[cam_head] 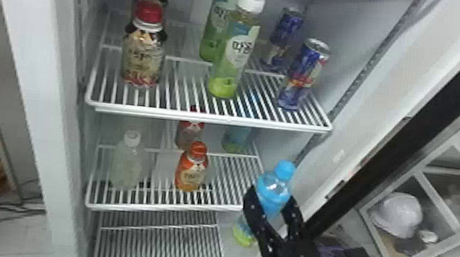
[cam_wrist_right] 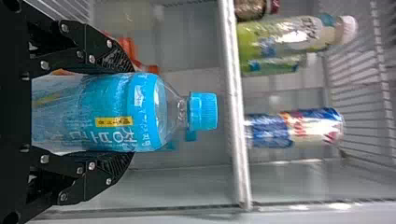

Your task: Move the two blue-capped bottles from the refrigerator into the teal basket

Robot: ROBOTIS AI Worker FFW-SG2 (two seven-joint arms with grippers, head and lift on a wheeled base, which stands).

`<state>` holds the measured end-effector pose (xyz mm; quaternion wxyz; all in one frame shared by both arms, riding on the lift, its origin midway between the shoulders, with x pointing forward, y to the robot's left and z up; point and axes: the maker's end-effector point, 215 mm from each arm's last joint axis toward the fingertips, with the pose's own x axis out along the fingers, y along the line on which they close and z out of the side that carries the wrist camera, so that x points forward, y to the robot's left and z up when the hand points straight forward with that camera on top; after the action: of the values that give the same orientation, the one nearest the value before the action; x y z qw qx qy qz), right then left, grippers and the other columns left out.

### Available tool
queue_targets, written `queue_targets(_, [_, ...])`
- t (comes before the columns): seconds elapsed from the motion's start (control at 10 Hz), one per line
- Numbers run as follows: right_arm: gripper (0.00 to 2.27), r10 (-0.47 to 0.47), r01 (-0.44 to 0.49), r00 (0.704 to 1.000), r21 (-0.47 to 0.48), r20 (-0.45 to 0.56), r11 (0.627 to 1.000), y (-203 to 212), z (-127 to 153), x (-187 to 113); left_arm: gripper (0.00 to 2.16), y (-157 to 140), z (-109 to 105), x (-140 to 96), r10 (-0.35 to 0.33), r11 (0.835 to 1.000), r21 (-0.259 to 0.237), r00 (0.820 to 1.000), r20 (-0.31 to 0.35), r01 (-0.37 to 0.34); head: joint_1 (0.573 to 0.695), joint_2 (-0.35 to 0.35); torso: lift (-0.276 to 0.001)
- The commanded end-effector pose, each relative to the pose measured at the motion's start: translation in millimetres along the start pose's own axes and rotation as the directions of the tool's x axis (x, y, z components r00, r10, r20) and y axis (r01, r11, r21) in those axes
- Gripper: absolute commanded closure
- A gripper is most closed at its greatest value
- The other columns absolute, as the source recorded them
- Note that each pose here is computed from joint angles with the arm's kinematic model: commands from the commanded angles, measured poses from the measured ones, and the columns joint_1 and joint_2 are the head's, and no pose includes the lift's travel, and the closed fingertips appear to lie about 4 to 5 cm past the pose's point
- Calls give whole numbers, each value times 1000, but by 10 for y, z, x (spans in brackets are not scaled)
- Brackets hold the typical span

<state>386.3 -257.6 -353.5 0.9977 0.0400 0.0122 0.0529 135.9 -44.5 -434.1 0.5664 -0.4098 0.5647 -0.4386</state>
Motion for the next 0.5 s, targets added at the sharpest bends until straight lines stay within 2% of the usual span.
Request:
queue_targets(0.0, [608, 25, -24, 996, 12, -89, 1000, 62, -85, -213, 1188, 11, -4, -6, 3, 1000, 1, 1000, -2, -3, 695, -350, -136])
queue_targets(0.4, [608, 119, -113, 952, 37, -282, 993, 198, -148, -582, 1188, 47, -36, -20, 12, 1000, -4, 1000, -6, -12, 695, -350, -136])
